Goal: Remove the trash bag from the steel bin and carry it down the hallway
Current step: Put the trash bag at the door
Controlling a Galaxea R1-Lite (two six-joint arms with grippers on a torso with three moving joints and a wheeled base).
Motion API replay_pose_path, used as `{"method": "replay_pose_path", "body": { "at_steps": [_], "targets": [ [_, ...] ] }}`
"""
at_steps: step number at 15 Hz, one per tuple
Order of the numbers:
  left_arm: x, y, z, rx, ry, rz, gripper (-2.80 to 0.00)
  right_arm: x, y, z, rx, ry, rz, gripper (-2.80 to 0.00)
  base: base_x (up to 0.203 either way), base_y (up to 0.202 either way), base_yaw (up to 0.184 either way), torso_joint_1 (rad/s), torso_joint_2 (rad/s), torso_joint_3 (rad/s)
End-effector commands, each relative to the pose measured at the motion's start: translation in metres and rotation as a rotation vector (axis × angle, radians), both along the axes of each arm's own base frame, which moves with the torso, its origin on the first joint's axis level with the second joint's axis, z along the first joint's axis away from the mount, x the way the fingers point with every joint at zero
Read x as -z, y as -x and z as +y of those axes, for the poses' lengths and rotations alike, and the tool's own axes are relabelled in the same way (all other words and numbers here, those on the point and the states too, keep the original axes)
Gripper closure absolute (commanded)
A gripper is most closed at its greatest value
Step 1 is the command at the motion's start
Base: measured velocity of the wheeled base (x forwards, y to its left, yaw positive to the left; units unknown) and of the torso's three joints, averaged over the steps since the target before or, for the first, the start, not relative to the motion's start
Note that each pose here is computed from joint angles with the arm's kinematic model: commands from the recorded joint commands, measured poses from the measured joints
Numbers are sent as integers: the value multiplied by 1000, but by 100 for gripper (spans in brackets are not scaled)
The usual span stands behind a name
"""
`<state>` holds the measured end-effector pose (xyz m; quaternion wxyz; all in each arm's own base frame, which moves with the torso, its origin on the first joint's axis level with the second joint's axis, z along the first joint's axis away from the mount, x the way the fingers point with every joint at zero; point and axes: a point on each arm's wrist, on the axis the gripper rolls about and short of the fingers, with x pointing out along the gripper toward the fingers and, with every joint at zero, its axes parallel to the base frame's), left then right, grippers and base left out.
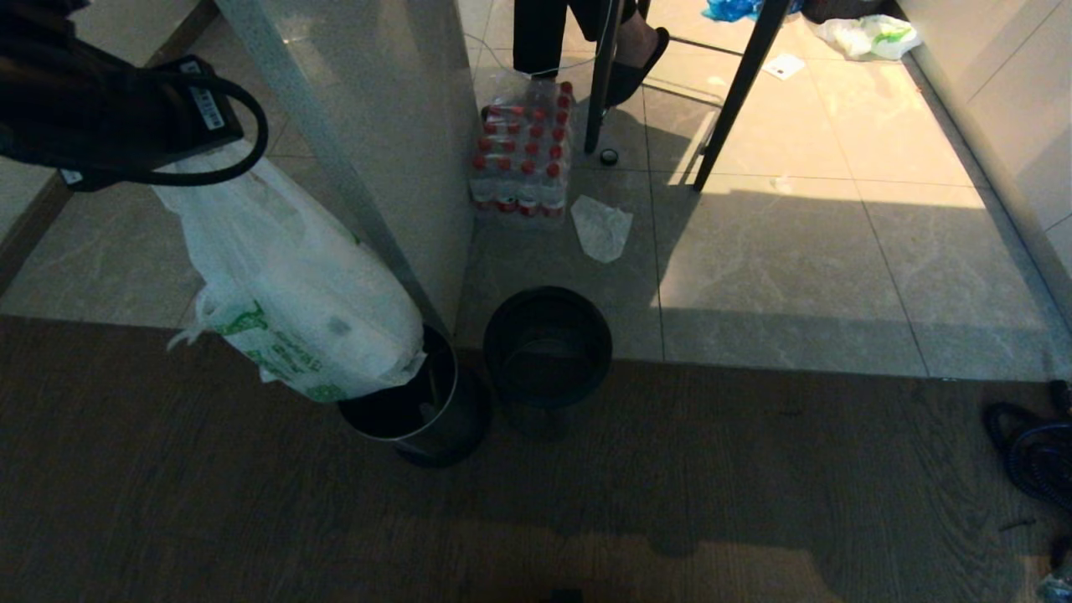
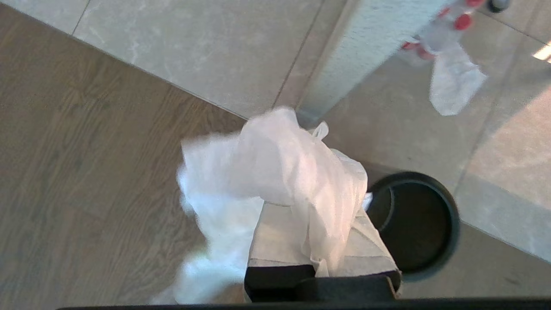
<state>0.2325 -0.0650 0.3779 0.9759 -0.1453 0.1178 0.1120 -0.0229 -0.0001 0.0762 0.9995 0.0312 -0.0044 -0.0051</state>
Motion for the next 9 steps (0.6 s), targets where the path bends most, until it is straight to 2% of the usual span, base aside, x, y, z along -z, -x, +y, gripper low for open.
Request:
{"method": "replay_pose_path", "body": {
  "at_steps": [1, 3, 6, 9],
  "targets": [
    [-10, 22, 1, 16, 9, -30, 0, 0, 0, 0, 0, -1, -1, 0, 0, 0, 0, 0, 0, 0],
    [-18, 43, 3, 17, 3, -51, 0, 0, 0, 0, 0, -1, -1, 0, 0, 0, 0, 0, 0, 0],
    [-30, 80, 17, 11, -46, -76, 0, 0, 0, 0, 0, -1, -1, 0, 0, 0, 0, 0, 0, 0],
    [-38, 115, 33, -39, -87, -103, 0, 0, 0, 0, 0, -1, -1, 0, 0, 0, 0, 0, 0, 0]
  ]
}}
